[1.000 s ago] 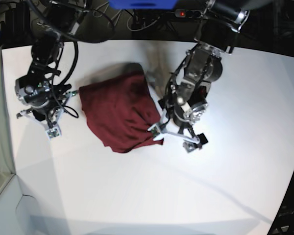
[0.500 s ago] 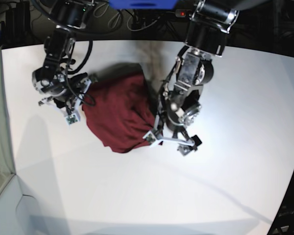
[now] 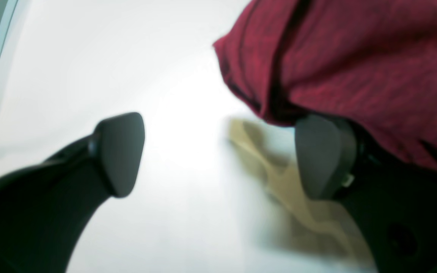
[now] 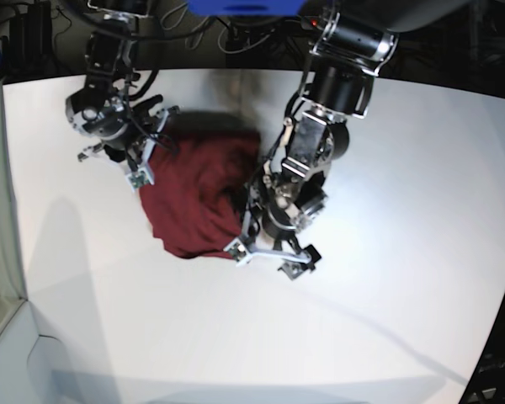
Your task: Layout the t-shirt on the table in an organized manner, then fold the t-shirt properly
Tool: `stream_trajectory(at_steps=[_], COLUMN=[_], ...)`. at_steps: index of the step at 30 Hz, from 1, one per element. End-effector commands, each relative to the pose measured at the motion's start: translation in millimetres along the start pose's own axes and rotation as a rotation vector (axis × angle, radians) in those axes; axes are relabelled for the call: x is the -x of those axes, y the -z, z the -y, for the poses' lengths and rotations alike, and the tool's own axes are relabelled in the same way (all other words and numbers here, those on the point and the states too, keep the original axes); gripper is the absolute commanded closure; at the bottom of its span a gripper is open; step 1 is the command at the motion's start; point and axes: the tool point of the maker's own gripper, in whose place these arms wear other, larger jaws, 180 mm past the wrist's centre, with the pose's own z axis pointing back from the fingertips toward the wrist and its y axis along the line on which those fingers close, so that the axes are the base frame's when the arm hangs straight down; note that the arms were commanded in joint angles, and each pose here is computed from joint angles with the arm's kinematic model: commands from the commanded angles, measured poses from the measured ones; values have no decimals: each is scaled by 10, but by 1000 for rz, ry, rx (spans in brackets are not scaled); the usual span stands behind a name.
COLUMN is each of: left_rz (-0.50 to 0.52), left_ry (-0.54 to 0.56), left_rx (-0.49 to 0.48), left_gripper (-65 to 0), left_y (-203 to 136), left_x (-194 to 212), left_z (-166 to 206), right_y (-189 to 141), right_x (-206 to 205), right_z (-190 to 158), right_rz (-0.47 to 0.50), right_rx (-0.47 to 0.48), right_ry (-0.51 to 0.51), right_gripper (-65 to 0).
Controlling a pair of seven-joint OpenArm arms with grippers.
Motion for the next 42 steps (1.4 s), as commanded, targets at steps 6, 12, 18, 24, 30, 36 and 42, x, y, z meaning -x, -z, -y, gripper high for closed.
stream_trajectory(at_steps=[6,12,18,24,30,36,42], left_rz=[-15,74,145,22,-146,-342,-454], left_ry=[23,-69,-132,-185,-255,-372,-511], left_rx=[5,-142,-315,-426,-460,-416,-329], left_gripper=[-618,-618,-611,-314,-6,0,-2], left_y=[-44,-360,-927,-1448,-1833,-2095,-2362], left_x=[-74,-241,-155,520,1222,1963,2495], left_z=[-79,-637,-1038,-1093,-890,-399,107], right_y=[-77,-148,-353,-601,-858,-1126,-1294], right_x=[-84,-99,-1,517,1123,1699,2092], right_z=[14,119,546,968,1224,1251,1103], right_rz=[33,44,41,-47,-161,-285,-385], right_rx=[15,49,172,299,390,438,423], right_ry=[-19,-18,50,150,232,286,286], right_gripper=[-95,-95,-95,-79,0,0,0])
